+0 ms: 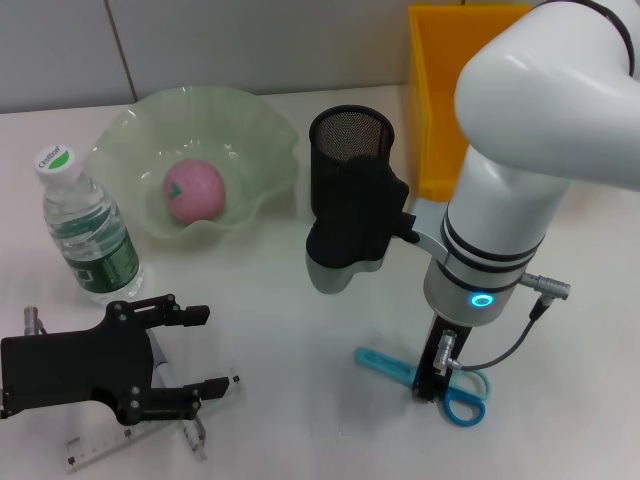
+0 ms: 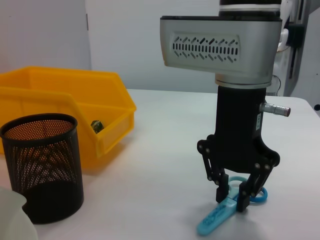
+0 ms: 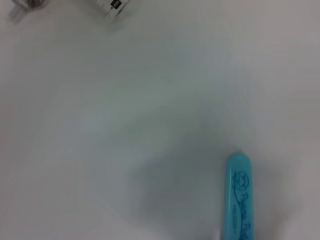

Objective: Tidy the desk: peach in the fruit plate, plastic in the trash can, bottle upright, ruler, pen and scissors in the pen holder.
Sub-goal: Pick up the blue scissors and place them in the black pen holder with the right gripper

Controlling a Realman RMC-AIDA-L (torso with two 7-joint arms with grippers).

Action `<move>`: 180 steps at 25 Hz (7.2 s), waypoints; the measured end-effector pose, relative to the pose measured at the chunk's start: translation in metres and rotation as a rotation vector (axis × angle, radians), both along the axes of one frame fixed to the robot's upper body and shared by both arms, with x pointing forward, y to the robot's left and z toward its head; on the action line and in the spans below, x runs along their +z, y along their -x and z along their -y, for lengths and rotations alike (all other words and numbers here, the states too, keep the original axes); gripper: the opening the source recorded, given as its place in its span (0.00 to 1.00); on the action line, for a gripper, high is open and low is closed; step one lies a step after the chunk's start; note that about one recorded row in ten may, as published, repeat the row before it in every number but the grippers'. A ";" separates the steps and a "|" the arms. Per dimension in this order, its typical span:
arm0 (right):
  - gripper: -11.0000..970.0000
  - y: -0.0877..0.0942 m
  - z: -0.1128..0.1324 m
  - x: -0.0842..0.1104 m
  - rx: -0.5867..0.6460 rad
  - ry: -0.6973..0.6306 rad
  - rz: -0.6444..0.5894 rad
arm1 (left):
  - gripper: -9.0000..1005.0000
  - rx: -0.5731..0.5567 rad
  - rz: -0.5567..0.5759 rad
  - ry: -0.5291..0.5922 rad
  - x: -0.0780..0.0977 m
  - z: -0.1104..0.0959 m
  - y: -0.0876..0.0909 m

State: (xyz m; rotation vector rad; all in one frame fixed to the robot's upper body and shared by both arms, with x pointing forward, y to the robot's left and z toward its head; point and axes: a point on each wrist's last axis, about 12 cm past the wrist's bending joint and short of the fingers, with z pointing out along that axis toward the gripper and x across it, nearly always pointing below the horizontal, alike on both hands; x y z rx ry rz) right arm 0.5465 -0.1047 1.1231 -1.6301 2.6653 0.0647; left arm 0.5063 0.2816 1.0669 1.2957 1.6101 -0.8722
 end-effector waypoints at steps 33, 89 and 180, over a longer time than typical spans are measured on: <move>0.25 -0.034 0.104 0.034 -0.119 -1.031 0.182 | 0.81 0.180 -0.035 0.171 -0.014 -0.009 0.013; 0.26 -0.049 0.153 0.025 0.782 -0.394 1.851 | 0.81 0.255 0.208 0.302 -0.016 0.014 0.004; 0.37 -0.064 0.112 -0.039 1.946 0.904 1.681 | 0.81 0.340 0.390 0.299 -0.036 0.042 0.015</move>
